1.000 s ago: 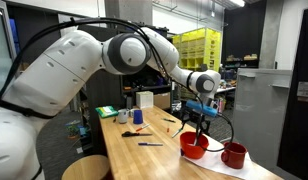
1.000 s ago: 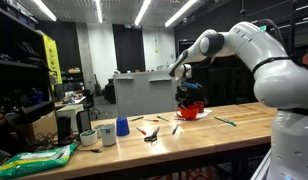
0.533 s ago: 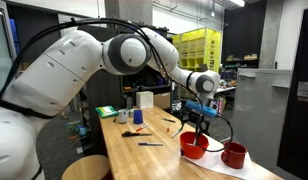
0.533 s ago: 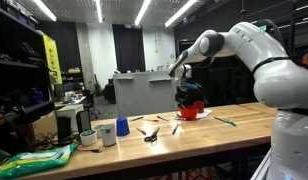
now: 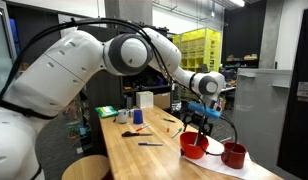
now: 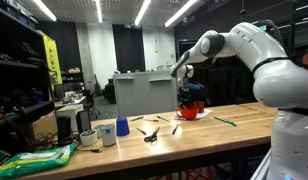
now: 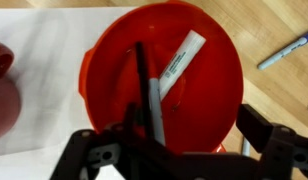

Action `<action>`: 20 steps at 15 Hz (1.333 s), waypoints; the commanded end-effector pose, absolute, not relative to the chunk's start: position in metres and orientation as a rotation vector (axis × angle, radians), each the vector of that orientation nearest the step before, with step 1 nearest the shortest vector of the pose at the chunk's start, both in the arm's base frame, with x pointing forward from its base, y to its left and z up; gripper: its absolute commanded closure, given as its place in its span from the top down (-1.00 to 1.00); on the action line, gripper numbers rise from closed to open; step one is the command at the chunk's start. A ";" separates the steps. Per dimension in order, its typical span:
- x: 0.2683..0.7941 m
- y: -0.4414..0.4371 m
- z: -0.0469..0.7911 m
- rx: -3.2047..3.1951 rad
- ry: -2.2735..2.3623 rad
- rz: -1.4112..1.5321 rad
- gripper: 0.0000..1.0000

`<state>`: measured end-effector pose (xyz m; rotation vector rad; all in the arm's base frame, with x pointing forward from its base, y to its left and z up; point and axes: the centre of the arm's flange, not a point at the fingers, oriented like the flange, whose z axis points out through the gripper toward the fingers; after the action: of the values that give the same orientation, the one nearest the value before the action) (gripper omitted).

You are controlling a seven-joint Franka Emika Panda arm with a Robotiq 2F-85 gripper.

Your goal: Take the red marker out of the red bowl and place it on the table top

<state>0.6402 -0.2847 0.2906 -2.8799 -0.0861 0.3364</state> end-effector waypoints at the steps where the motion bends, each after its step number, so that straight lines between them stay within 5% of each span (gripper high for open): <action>1: 0.642 -0.293 0.288 -2.858 -0.063 0.333 1.00; 2: 0.642 -0.293 0.287 -2.856 -0.061 0.336 1.00; 3: 0.642 -0.294 0.286 -2.856 -0.061 0.338 0.60; 14: 0.640 -0.287 0.302 -2.879 -0.104 0.287 -0.99; 20: 0.637 -0.285 0.319 -2.904 -0.118 0.264 -0.94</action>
<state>0.6452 -0.2913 0.3010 -2.8961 -0.0919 0.2913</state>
